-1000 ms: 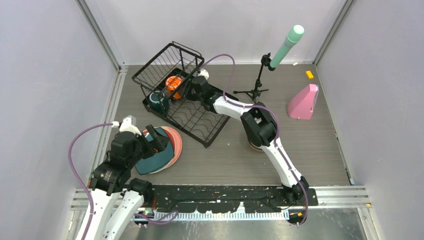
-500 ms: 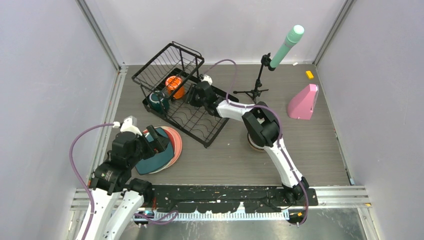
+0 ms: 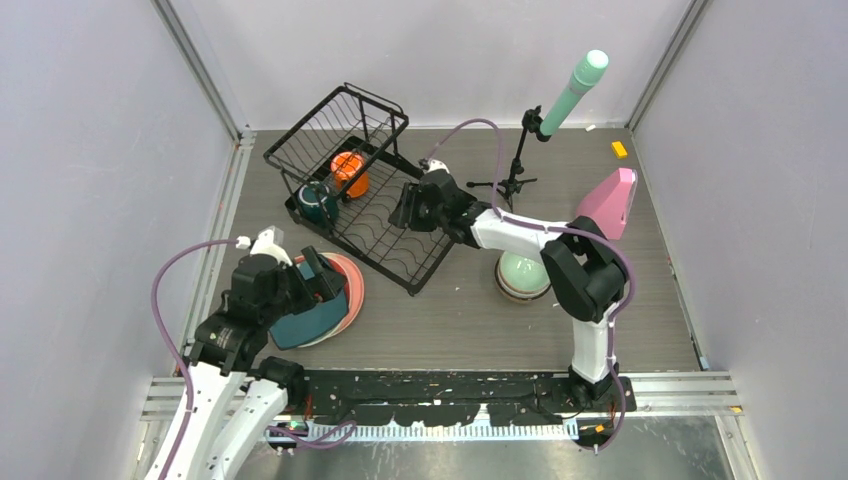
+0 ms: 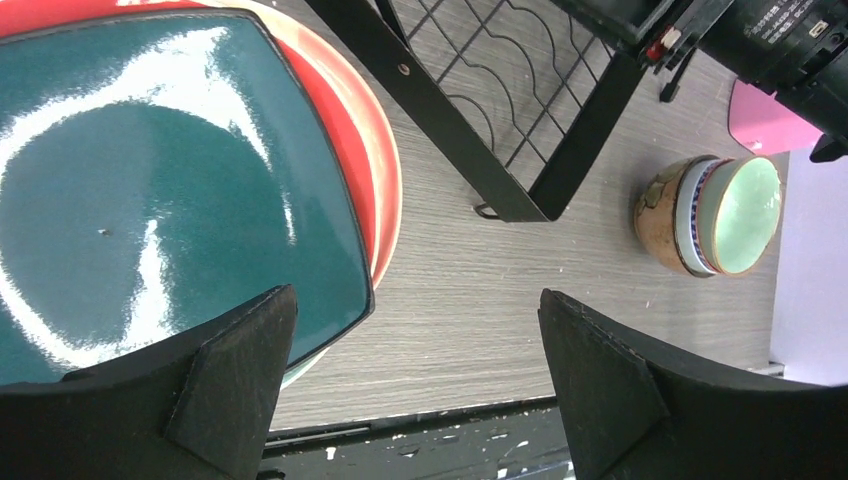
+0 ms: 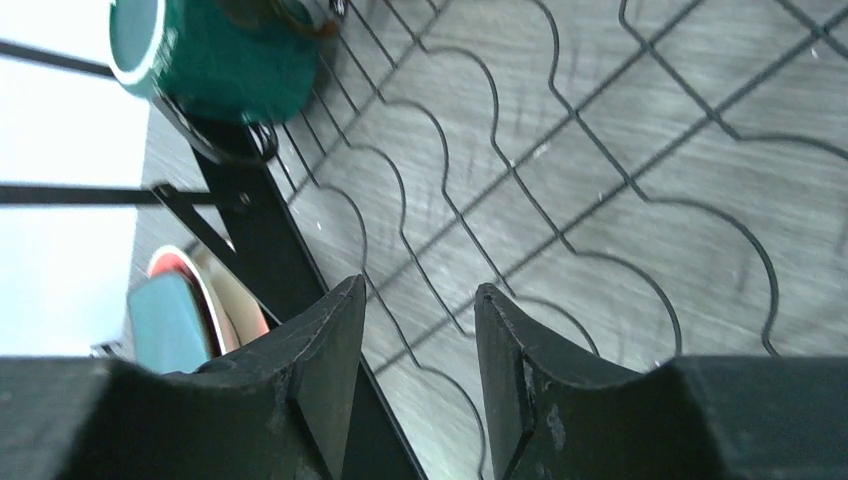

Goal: Load the mixed dishes into the dish rack
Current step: Move the dish rack to the center of the board.

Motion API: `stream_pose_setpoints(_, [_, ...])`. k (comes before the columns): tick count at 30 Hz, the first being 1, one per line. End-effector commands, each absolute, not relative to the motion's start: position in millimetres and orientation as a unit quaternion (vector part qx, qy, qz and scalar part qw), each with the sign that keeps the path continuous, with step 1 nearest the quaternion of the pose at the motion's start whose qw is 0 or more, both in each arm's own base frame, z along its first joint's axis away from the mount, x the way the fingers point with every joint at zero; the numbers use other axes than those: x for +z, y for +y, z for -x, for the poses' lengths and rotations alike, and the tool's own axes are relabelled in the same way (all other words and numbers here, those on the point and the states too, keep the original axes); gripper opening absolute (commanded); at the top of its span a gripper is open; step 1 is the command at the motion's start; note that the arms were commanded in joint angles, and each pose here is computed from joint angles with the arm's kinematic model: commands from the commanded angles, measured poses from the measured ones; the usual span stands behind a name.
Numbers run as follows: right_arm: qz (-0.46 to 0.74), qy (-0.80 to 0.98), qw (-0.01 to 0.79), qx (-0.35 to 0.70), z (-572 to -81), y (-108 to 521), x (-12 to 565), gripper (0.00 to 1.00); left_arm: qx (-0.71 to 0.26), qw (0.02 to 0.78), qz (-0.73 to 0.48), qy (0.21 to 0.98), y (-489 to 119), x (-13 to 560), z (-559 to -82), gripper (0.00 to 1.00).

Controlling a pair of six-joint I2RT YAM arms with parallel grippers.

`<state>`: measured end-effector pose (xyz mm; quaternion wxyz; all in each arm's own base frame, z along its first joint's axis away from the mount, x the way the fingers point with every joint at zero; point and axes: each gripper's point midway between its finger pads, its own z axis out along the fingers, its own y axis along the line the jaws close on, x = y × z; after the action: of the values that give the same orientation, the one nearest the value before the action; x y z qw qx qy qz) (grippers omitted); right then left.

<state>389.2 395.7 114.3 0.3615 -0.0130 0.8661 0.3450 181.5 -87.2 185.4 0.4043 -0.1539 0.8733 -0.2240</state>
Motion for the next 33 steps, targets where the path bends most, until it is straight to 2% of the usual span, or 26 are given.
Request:
stream_pose_setpoints(1, [0.078, 0.886, 0.33, 0.317, -357, 377, 112, 0.5, -0.263, 0.407, 0.152, 0.861, -101, 196, -188, 0.93])
stream_pose_setpoints(7, [0.125, 0.91, 0.27, 0.289, -321, 356, 84, 0.51, -0.279, 0.41, 0.157, 0.854, -104, 206, -187, 0.92])
stream_pose_setpoints(21, [0.144, 0.934, 0.226, 0.237, -259, 320, 46, 0.53, -0.272, 0.4, 0.149, 0.862, -104, 196, -184, 0.95])
stream_pose_setpoints(33, [0.152, 0.955, 0.197, 0.164, -233, 293, 19, 0.54, -0.281, 0.387, 0.141, 0.867, -110, 188, -184, 0.95])
